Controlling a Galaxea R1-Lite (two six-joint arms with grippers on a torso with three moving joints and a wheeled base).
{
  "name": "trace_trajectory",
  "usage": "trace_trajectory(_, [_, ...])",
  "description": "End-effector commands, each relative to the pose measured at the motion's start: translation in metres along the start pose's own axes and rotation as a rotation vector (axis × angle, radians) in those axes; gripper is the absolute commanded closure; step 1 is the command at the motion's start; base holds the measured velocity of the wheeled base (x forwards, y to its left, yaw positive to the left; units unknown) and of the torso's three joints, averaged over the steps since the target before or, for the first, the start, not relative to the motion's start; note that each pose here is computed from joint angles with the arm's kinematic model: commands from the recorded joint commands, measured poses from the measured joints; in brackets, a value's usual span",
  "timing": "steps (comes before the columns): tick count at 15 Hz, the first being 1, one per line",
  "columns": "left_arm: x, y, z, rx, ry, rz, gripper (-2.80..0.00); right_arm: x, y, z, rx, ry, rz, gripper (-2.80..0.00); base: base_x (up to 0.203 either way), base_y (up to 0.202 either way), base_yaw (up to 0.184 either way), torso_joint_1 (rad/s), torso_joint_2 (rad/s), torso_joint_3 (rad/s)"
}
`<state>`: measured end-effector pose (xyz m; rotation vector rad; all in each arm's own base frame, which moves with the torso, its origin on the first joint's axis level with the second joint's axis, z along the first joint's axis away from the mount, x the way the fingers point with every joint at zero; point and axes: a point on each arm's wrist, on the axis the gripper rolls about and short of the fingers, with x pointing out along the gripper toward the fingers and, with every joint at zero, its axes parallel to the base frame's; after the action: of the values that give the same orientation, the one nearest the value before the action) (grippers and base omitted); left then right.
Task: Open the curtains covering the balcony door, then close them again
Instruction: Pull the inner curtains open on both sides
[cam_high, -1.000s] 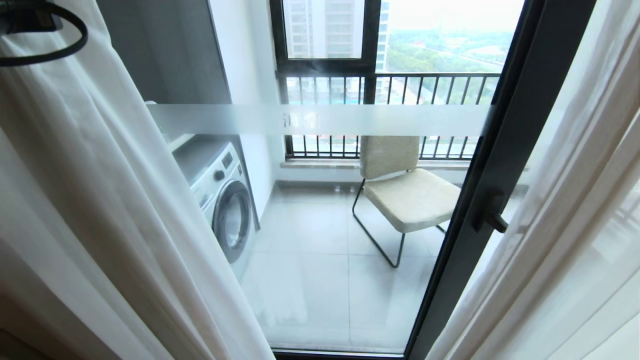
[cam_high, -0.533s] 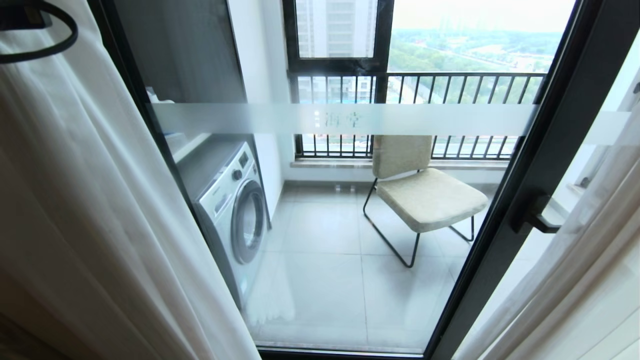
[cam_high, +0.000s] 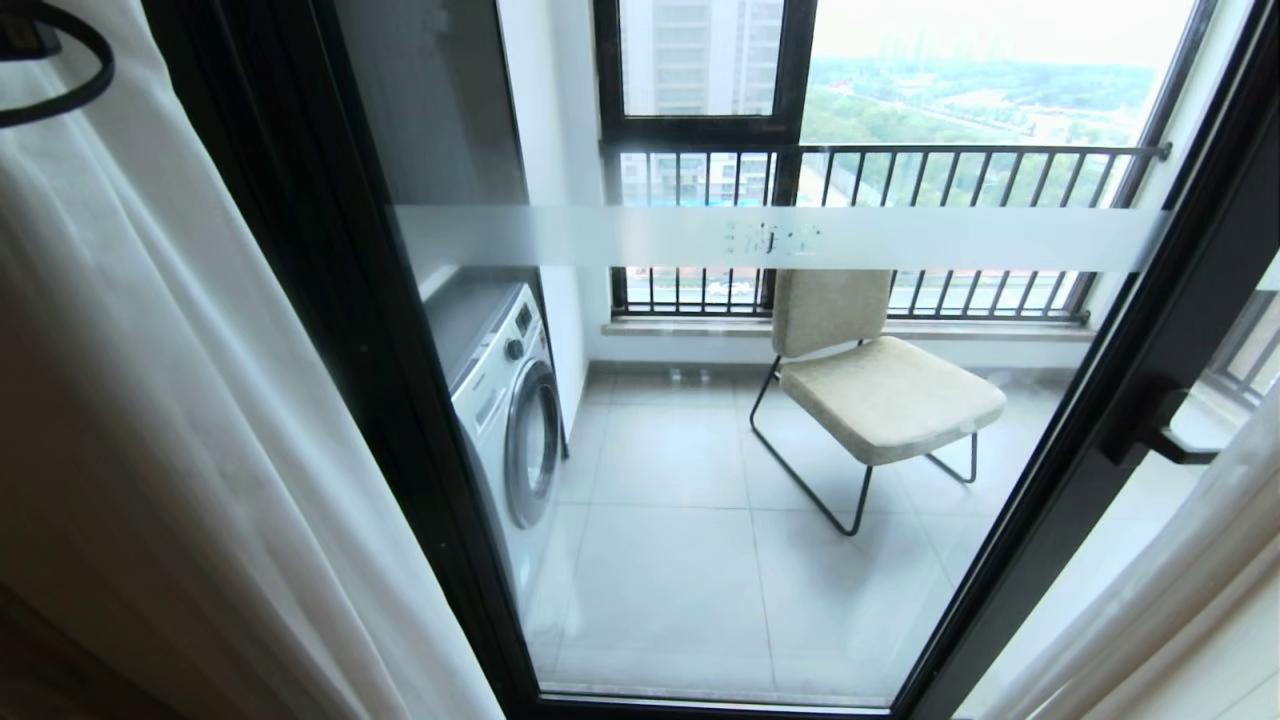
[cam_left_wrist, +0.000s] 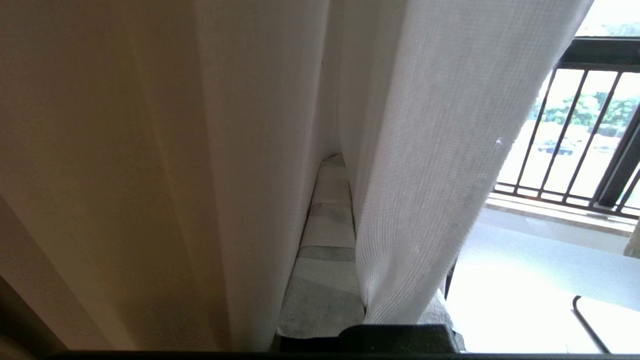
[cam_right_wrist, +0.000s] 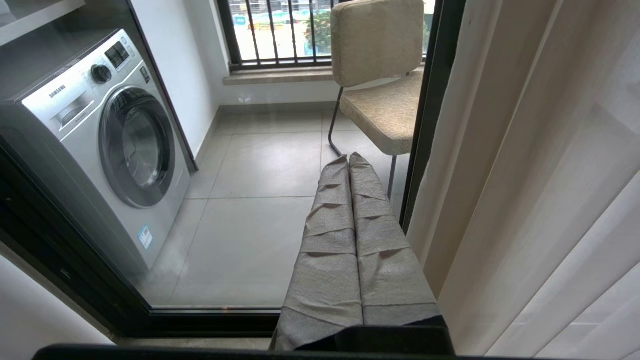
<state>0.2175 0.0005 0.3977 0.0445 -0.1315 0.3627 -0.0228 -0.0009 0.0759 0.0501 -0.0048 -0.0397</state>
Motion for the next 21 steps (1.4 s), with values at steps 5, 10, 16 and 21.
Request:
trace_trajectory(5, [-0.001,0.005,0.000,0.003,-0.002,0.019,0.00,0.000,0.000,0.000,0.001,-0.001,0.000,0.00,0.000,0.194,0.001,0.002,0.00,0.002])
trace_trajectory(10, [0.000,0.008,0.000,0.003,-0.003,0.035,0.00,0.000,0.000,0.000,0.001,-0.001,0.000,0.00,0.000,0.155,0.000,-0.002,0.00,0.003])
trace_trajectory(16, [0.013,0.014,-0.006,-0.046,0.014,0.055,0.00,0.000,0.000,0.000,0.001,-0.001,0.000,0.00,0.000,0.000,0.000,0.000,0.00,0.000])
trace_trajectory(21, [0.029,0.027,-0.012,-0.042,0.029,0.107,0.00,0.000,0.000,0.000,0.001,-0.001,0.000,0.00,0.000,0.000,0.000,0.000,0.00,0.000])
